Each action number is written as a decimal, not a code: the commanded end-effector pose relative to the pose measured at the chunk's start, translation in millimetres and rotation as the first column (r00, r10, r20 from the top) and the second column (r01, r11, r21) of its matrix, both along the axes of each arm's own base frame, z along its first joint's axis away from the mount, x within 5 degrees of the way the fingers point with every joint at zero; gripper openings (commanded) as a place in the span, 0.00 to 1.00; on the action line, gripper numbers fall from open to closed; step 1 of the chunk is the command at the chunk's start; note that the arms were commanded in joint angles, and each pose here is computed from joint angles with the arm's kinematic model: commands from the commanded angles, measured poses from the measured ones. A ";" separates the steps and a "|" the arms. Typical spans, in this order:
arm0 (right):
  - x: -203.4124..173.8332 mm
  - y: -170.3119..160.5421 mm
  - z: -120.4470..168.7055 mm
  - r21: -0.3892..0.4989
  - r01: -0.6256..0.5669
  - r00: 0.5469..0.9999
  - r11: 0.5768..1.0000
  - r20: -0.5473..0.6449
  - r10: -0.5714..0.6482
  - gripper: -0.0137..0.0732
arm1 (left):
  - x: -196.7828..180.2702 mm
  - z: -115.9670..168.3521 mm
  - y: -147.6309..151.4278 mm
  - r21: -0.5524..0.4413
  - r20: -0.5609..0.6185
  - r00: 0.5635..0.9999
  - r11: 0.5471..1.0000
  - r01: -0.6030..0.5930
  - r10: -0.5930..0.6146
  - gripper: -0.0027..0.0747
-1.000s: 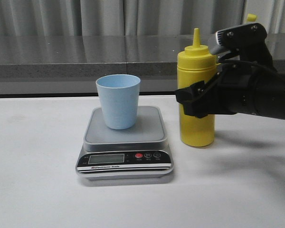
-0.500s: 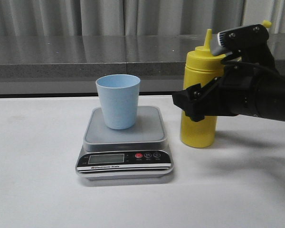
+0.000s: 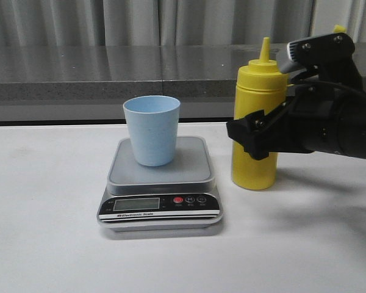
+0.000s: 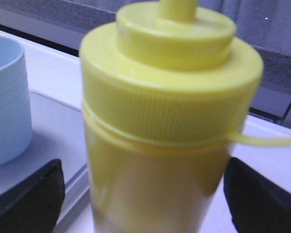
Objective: Pour seasoning into cup on scale with both arms
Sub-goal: 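Open the right gripper and withdraw it from the bottle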
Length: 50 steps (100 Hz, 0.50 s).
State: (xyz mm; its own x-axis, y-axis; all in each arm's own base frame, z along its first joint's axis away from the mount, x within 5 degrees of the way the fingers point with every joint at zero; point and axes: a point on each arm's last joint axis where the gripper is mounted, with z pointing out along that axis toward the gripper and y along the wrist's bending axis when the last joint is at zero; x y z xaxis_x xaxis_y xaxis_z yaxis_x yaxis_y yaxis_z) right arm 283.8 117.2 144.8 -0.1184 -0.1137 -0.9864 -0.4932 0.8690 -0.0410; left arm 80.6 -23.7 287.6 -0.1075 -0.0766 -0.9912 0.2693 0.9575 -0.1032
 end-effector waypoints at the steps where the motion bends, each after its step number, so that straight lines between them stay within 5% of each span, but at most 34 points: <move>1: -2.2 -3.9 26.0 0.069 0.012 0.991 0.998 0.130 -0.021 0.91 | 1.1 15.0 1.6 -0.028 0.090 0.996 0.999 -0.019 0.021 0.01; 50: -52.2 -34.9 53.3 0.156 0.146 0.972 0.977 0.161 -0.171 0.91 | 1.1 15.0 1.6 -0.028 0.090 0.996 0.999 -0.019 0.021 0.01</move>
State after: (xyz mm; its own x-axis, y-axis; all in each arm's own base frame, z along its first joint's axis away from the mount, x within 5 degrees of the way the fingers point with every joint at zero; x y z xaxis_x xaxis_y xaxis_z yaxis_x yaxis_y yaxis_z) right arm 237.4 88.9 170.2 -0.1019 -0.0358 -0.9942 -0.3791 0.9253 0.0056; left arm 80.6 -23.7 287.6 -0.1075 -0.0766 -0.9912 0.2693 0.9575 -0.1032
